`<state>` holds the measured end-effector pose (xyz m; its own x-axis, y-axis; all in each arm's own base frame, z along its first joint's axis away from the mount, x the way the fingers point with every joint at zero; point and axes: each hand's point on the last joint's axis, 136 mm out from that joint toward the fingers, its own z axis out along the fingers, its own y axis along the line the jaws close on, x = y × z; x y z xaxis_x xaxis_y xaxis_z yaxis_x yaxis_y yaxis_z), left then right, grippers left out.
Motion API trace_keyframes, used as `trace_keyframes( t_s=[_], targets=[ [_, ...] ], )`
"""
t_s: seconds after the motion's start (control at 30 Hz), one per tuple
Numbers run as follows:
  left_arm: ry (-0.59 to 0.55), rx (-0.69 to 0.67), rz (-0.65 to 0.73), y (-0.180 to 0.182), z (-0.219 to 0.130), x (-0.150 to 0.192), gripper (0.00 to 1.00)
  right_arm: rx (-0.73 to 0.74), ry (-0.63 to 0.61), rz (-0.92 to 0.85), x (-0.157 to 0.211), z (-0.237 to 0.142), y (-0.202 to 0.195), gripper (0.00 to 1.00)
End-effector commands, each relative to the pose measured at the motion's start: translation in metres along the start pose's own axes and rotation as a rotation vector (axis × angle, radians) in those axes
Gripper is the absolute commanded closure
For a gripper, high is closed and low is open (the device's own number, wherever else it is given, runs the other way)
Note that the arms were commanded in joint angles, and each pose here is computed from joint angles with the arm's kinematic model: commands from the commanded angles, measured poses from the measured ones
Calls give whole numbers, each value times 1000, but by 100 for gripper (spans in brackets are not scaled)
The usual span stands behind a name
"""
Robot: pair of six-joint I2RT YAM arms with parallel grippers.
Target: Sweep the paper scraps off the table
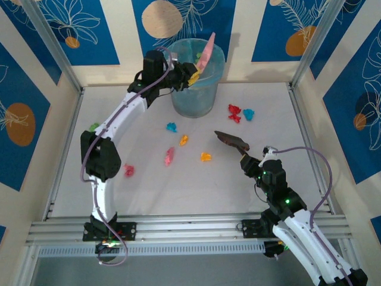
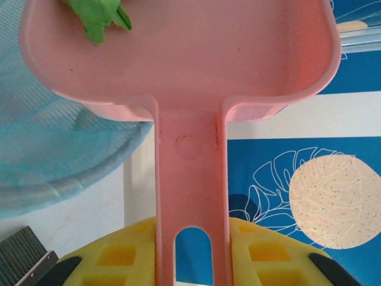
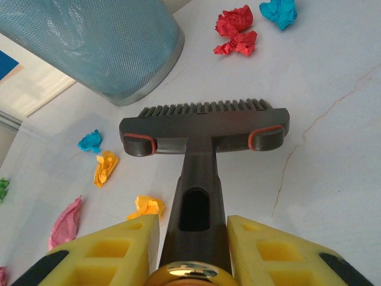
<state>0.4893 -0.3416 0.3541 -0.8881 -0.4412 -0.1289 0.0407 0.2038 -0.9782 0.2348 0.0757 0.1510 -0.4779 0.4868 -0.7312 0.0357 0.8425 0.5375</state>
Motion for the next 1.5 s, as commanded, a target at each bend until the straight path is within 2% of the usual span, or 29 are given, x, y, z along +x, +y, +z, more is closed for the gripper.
trace_keyframes(
  t_s=[0.0, 0.6, 0.83, 1.0, 1.23, 1.47],
  targets=[
    [-41, 208, 22, -61, -26, -5, 100, -19, -65, -1, -13, -1, 5, 100],
    [-92, 397, -80, -76, -32, -17, 100, -5, -70, -8, -13, 0, 2, 100],
    [-83, 393, -58, -73, -33, -13, 100, -2, -69, -10, -13, 1, 1, 100],
    [-61, 356, 91, -83, -37, 10, 100, 2, -70, -9, -13, 0, 1, 100],
    [-7, 371, 91, -76, -34, 29, 100, 8, -72, -9, -14, 0, 0, 100],
    [55, 309, 303, -75, -49, 89, 100, 30, -75, -6, -14, -1, -4, 100]
  ],
)
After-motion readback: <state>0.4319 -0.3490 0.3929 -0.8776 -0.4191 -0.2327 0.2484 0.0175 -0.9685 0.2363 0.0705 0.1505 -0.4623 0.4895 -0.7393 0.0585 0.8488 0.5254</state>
